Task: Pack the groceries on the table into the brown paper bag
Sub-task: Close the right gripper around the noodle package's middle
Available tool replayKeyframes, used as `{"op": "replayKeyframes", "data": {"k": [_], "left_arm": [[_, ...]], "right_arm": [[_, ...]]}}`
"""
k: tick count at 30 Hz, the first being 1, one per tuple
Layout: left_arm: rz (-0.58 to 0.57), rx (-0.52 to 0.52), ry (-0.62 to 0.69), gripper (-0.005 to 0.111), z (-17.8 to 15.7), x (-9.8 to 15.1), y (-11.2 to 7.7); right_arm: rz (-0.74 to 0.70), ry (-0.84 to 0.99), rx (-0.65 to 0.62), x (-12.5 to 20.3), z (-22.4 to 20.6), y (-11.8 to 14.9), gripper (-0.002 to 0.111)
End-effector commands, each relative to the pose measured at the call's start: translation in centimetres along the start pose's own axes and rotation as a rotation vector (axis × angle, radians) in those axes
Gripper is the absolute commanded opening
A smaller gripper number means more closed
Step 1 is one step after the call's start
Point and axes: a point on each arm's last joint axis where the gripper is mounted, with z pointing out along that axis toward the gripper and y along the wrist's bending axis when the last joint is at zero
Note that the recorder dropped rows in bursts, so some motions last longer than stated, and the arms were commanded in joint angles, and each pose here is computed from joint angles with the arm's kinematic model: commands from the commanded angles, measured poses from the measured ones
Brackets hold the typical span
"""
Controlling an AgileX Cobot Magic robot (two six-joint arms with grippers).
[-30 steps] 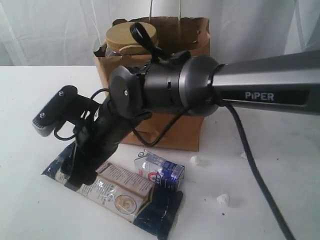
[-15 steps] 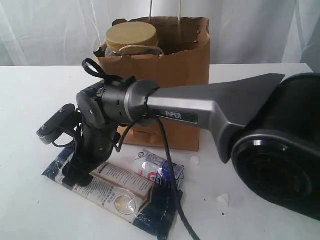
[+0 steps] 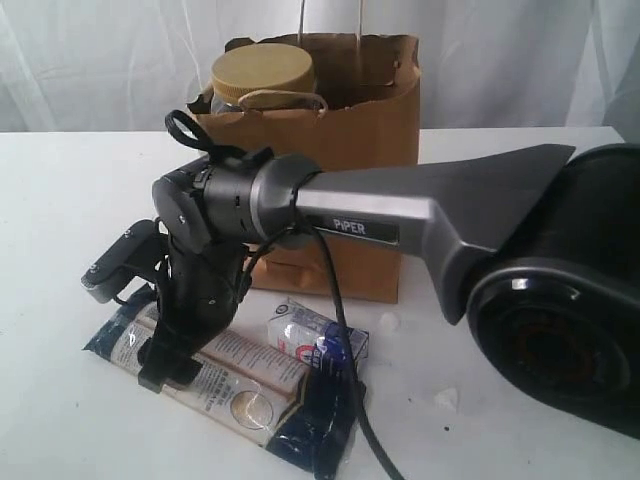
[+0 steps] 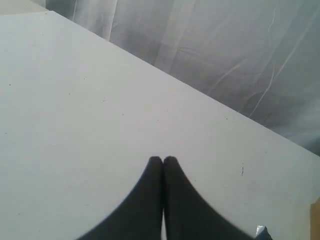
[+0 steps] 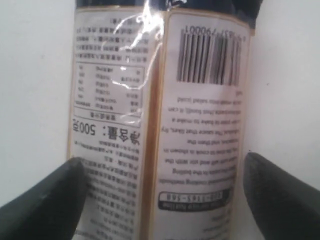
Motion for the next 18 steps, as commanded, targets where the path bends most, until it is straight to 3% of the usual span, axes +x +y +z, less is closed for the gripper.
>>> {"op": "replayKeyframes", "data": {"k": [1, 6, 9, 12, 18], "left_arm": [[0.001, 0.007, 0.002, 0.0, 0.0, 0.1, 0.0], [0.001, 0.007, 0.002, 0.0, 0.0, 0.1, 0.0], [0.001, 0.007, 0.002, 0.0, 0.0, 0.1, 0.0], [0.001, 0.007, 0.002, 0.0, 0.0, 0.1, 0.0], [0.001, 0.007, 0.002, 0.0, 0.0, 0.1, 0.0]], "right_arm": [[0.004, 0.045, -0.012, 0.6, 1.5, 0.1, 0.079], [0.051, 0.028, -0.066, 0.5, 2.1, 0.7, 0.079], [0.053, 0.049, -0.075, 0.7, 2.8, 0.7, 0.072], [0.054, 0.092, -0.093, 1.2, 3.2, 0.9, 0.055], [0.027, 0.111, -0.081, 1.3, 2.4, 0.8, 0.0]]}}
